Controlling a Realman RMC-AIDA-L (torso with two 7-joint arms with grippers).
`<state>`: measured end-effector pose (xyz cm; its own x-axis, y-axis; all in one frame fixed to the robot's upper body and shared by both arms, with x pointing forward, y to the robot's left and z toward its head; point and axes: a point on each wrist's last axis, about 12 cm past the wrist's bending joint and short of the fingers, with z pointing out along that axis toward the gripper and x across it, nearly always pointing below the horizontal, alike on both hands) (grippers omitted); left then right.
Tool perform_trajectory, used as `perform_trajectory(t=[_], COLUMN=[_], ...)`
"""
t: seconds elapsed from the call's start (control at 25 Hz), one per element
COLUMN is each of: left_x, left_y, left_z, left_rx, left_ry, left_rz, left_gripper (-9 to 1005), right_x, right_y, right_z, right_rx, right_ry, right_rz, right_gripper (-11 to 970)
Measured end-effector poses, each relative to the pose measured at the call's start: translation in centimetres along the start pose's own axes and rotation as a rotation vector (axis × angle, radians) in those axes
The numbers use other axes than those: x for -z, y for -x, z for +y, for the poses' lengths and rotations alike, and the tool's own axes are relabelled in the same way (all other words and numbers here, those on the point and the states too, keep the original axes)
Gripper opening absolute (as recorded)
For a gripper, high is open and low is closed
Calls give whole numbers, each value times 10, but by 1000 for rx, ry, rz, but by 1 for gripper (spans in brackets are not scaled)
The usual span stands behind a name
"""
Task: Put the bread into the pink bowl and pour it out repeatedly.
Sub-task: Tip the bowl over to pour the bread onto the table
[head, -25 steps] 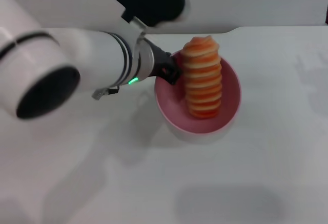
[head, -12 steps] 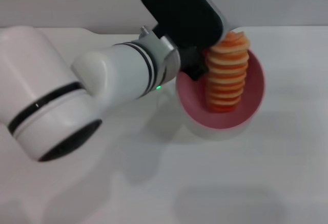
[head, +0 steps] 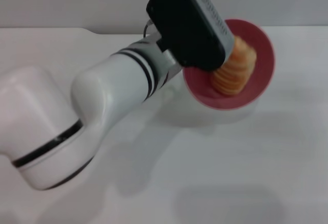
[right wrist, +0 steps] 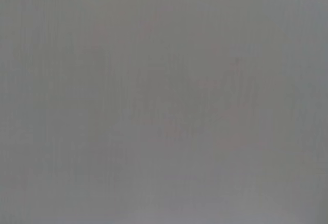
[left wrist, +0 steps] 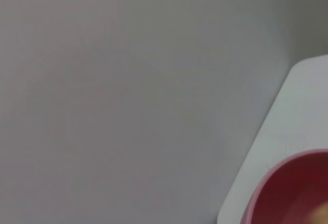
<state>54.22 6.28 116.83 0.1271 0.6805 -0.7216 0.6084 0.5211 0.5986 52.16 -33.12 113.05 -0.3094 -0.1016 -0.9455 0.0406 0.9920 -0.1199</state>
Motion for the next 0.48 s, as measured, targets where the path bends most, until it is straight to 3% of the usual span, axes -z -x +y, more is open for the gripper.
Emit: perform_trajectory(t=[0.48], left_x=[-11], left_y=[-17], left_z=[-2], left_rx=[21], left_ry=[-2], left_rz=[-89], left_gripper=[57], right_x=[0], right_y=[5], right_z=[2], right_rx=[2], right_ry=[12], right_rz=[9], right_gripper=[592])
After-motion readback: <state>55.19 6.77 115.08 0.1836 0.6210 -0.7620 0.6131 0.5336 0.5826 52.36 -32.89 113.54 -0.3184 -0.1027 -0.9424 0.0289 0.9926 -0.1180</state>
